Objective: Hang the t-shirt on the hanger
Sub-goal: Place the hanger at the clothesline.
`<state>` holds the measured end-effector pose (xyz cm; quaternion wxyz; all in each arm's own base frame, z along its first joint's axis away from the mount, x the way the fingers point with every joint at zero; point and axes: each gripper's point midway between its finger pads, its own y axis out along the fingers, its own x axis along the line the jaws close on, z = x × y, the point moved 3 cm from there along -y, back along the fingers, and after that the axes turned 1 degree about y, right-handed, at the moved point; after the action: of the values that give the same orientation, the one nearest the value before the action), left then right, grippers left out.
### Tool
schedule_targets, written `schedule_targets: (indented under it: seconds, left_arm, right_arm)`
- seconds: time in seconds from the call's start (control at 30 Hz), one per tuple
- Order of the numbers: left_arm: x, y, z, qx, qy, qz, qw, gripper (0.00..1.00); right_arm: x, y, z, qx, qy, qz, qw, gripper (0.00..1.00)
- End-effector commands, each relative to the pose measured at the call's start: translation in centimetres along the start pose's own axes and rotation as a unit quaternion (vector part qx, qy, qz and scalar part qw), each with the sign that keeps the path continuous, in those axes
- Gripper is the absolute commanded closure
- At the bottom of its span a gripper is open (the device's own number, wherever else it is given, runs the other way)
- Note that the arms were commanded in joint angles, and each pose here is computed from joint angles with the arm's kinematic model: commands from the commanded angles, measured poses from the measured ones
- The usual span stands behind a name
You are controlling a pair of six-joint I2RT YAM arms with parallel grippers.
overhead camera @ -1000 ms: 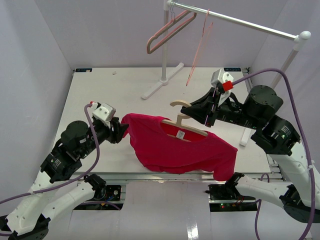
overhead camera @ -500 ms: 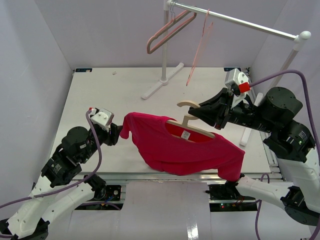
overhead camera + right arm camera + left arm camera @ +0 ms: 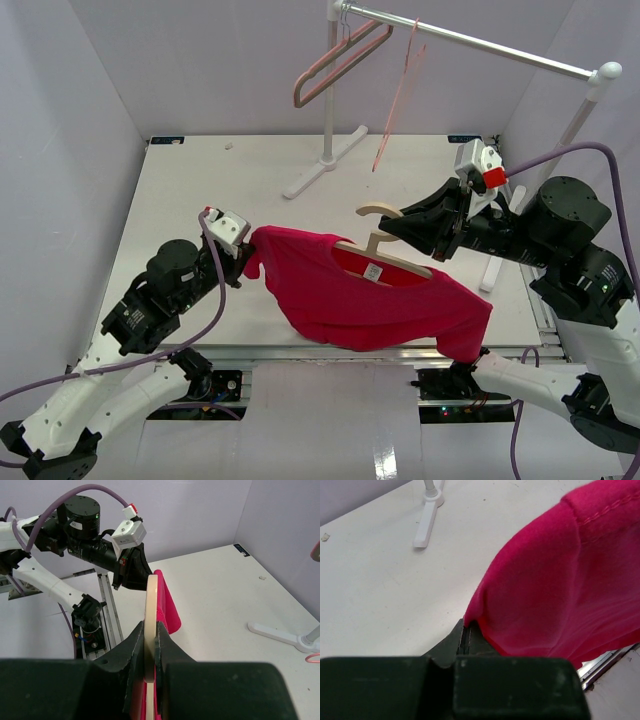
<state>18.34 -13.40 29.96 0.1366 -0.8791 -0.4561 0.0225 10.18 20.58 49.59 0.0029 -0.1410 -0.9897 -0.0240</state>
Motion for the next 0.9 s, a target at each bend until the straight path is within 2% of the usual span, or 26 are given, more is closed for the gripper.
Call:
schedule_targets:
  seconds: [0.0, 0.4, 0.53, 0.57, 0.63, 0.7, 0.73, 0.87]
  left_arm:
    - [0.7, 0.3, 0.3, 0.005, -0.017, -0.032, 0.999, 1.0]
    - [2.6, 0.0, 2.2, 0.029, -0.012, -0.098, 0.995, 1.0]
    - [2.3, 0.4, 2.1, 0.036, -0.011, -0.089, 0.995, 1.0]
    - [2.2, 0.5, 2.0, 0.04, -0.01, -0.085, 0.996, 0.96]
    - [1.8, 0.6, 1.9, 0.045, -0.017, -0.075, 0.996, 0.81]
    - [1.7, 0.6, 1.5, 0.043, -0.032, -0.076, 0.996, 0.59]
    - [1.8, 0.4, 1.2, 0.039, -0.036, -0.076, 0.996, 0.52]
    - [1.6, -0.3, -0.4, 0.018, -0.048, -0.07, 0.996, 0.34]
  right_arm:
    - [0.2, -1.5, -3.3, -0.065, -0.033, 0.02, 0.997, 0.92]
    - [-0.9, -2.1, -3.4, -0.071, -0.037, 0.064, 0.995, 0.92]
    - [-0.9, -2.1, -3.4, -0.071, -0.037, 0.064, 0.995, 0.92]
    - [-0.9, -2.1, -3.4, -0.07, -0.037, 0.064, 0.995, 0.92]
    - [-1.1, -2.0, -3.2, -0.068, -0.035, 0.07, 0.995, 0.92]
    - [-1.5, -1.9, -3.0, -0.065, -0.033, 0.081, 0.994, 0.92]
    - [-1.7, -1.9, -2.7, -0.061, -0.031, 0.088, 0.994, 0.92]
    - [-3.0, -2.0, -0.9, -0.037, -0.019, 0.129, 0.991, 0.92]
